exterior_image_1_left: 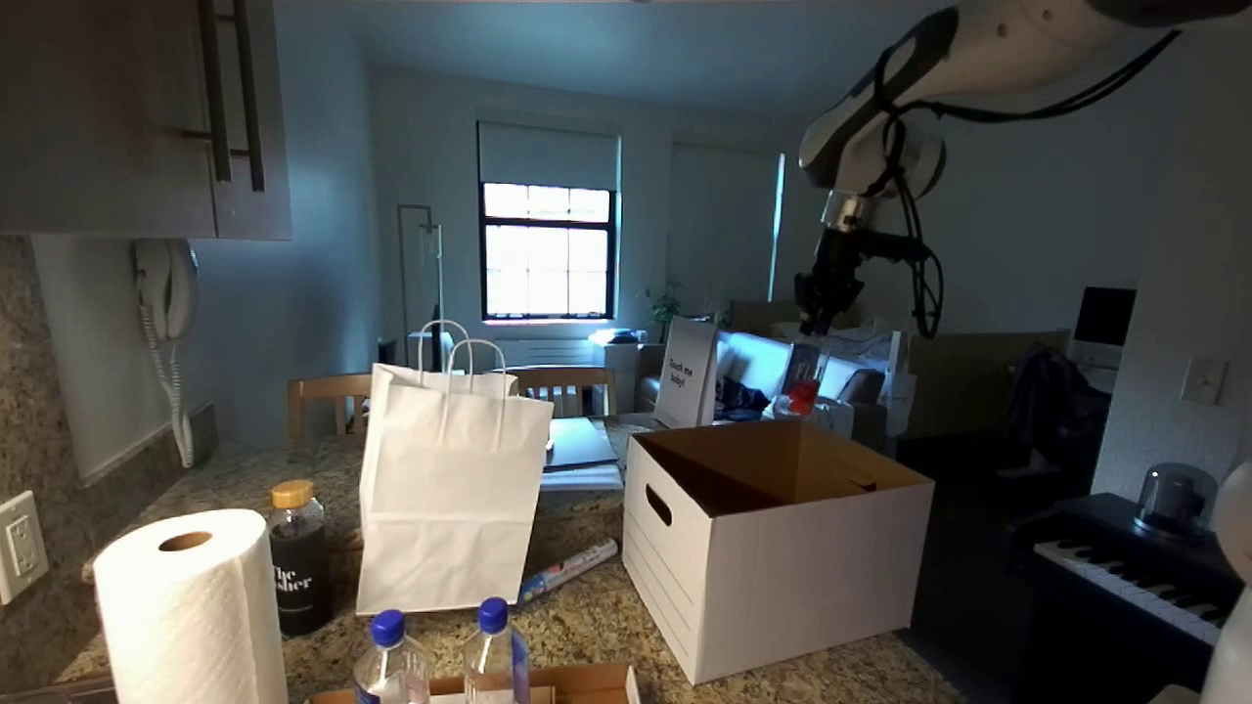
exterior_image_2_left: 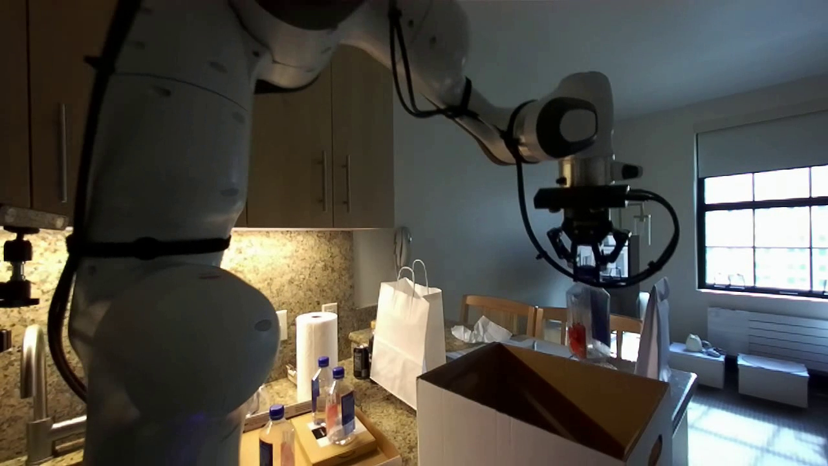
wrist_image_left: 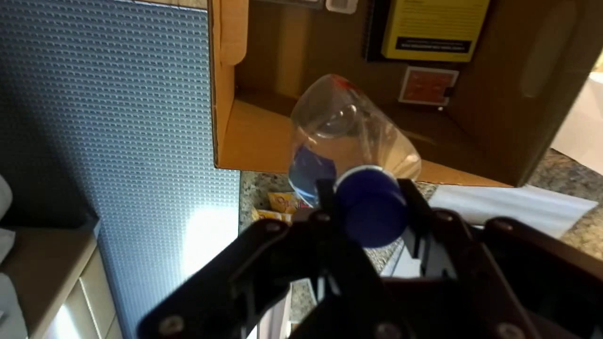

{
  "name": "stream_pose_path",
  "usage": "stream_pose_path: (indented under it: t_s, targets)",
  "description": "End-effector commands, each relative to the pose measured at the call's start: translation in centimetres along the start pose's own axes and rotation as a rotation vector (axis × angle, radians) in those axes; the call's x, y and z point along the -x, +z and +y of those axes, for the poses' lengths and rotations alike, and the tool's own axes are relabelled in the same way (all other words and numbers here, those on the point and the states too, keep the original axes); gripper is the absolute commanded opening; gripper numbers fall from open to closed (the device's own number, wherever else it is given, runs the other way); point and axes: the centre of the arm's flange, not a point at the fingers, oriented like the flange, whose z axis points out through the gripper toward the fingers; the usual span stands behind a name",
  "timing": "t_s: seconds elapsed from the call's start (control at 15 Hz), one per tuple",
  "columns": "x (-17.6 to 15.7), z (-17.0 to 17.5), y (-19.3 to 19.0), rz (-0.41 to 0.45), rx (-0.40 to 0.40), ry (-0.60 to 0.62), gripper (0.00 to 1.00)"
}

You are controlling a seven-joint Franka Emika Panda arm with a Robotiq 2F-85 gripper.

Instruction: Place four empty water bottles inside the white storage box on the right

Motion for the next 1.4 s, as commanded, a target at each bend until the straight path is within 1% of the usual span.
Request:
stream_pose_path:
  t_s: [0.0,0.13,0.33,0.6,0.73,0.87,1.13,1.33]
  targets:
    - [-5.7,1.6,5.5,-0.100,0.028,-0.010,0.15]
    - [-6.6,1.3,8.6,-0.145,0.019,-0.032,0.15]
    - [-6.7,0.2,11.9,-0.193,-0.019,-0.070,0.15]
    - [-7.3,-0.1,15.3,-0.252,0.012,-0.090,0.15]
    - [-6.8,-0.3,16.7,-0.288,0.022,-0.105,0.15]
    - [-5.4,-0.4,17.8,-0.295,0.020,-0.117,0.15]
    - [-4.5,0.0,18.8,-0.302,0.003,-0.109,0.15]
    - [-4.3,0.3,19.5,-0.266,0.006,-0.092,0.15]
